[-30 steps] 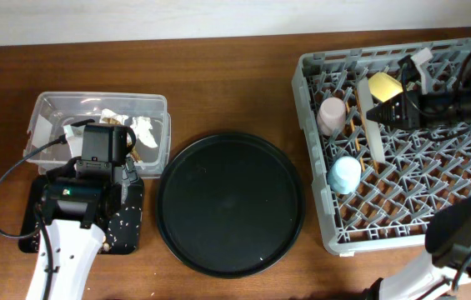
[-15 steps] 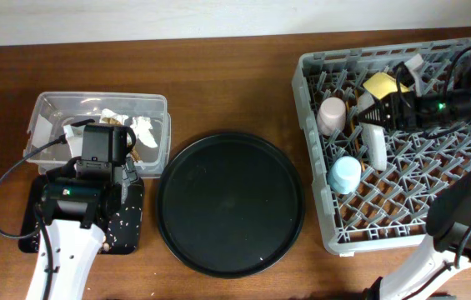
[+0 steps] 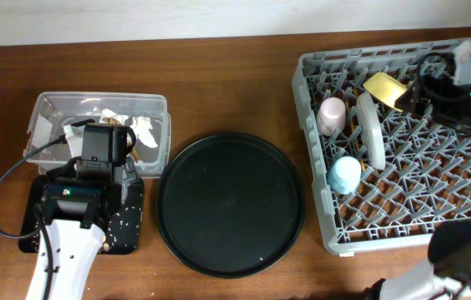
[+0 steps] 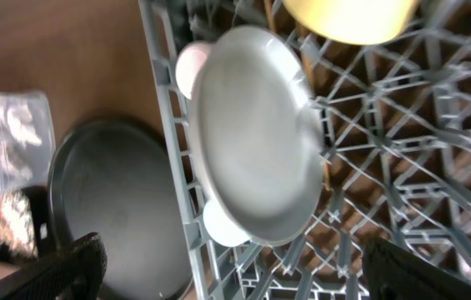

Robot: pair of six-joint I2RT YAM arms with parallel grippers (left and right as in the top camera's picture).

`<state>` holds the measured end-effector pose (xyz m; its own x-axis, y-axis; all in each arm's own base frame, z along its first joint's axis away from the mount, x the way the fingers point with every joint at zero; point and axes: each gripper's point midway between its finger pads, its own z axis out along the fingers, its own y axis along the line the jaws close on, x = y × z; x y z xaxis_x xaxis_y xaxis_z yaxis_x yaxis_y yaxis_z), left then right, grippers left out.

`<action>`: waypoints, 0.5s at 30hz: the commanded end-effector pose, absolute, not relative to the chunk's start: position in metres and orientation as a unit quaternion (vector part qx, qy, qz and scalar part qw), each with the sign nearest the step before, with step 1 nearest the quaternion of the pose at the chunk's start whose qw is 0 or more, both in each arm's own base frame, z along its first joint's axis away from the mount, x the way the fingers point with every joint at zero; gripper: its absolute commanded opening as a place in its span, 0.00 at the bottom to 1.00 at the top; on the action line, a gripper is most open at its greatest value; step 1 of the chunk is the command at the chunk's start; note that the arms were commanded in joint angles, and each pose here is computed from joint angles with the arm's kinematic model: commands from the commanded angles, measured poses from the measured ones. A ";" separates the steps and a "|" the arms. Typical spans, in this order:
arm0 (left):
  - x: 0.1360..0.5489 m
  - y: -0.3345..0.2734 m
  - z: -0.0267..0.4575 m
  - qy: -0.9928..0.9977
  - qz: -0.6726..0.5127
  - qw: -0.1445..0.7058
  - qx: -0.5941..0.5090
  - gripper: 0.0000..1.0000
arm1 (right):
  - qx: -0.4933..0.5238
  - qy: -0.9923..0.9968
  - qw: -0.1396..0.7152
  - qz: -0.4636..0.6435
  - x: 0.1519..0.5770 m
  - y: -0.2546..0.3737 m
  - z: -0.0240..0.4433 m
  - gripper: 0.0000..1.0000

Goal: Sort waste into correct bins and load items into the dishwasher rack

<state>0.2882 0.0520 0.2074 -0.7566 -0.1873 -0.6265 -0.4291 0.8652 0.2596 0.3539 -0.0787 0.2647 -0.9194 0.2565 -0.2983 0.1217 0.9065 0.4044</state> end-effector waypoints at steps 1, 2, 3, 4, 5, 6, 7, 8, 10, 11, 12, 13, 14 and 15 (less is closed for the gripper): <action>0.288 0.053 0.208 0.916 0.199 0.305 -0.166 0.99 | 0.154 0.955 0.226 0.113 0.326 -0.092 0.309 0.99; 0.288 0.053 0.208 0.916 0.199 0.305 -0.166 0.99 | 0.181 0.953 0.226 0.087 0.319 -0.099 0.312 0.99; 0.288 0.053 0.208 0.916 0.199 0.305 -0.166 0.99 | 0.199 0.952 0.225 0.063 0.312 -0.105 0.314 0.99; 0.288 0.053 0.208 0.916 0.199 0.305 -0.166 0.99 | 0.206 0.951 0.225 0.054 0.308 -0.107 0.316 0.99; 0.288 0.053 0.208 0.916 0.199 0.305 -0.166 0.99 | 0.208 0.949 0.229 0.056 0.307 -0.105 0.319 0.99; 0.288 0.053 0.208 0.916 0.199 0.305 -0.166 0.99 | 0.207 0.949 0.232 0.057 0.306 -0.104 0.321 0.99; 0.288 0.053 0.208 0.916 0.199 0.305 -0.166 0.99 | 0.207 0.949 0.232 0.057 0.306 -0.104 0.321 0.99; 0.288 0.053 0.208 0.916 0.199 0.305 -0.166 0.99 | 0.208 0.949 0.232 0.057 0.307 -0.105 0.321 0.99; 0.288 0.053 0.208 0.916 0.199 0.305 -0.166 0.99 | 0.208 0.949 0.228 0.057 0.308 -0.105 0.318 0.99; 0.288 0.053 0.208 0.916 0.199 0.305 -0.166 0.99 | 0.209 0.950 0.226 0.058 0.309 -0.106 0.317 0.99; 0.288 0.053 0.208 0.916 0.199 0.305 -0.166 0.99 | 0.209 0.950 0.225 0.058 0.309 -0.106 0.316 0.99; 0.288 0.053 0.208 0.916 0.199 0.305 -0.166 0.99 | 0.209 0.950 0.224 0.058 0.310 -0.106 0.316 0.99; 0.288 0.053 0.208 0.916 0.199 0.305 -0.166 0.99 | 0.209 0.950 0.224 0.058 0.310 -0.106 0.316 0.99; 0.288 0.053 0.208 0.916 0.199 0.305 -0.166 0.99 | 0.209 0.950 0.224 0.058 0.310 -0.106 0.316 0.99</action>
<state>0.2882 0.0520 0.2074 -0.7566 -0.1873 -0.6265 -0.4291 0.8652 0.2596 0.3085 -0.1024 0.3160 -0.8173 0.4125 -0.4024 0.3531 0.9103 0.2161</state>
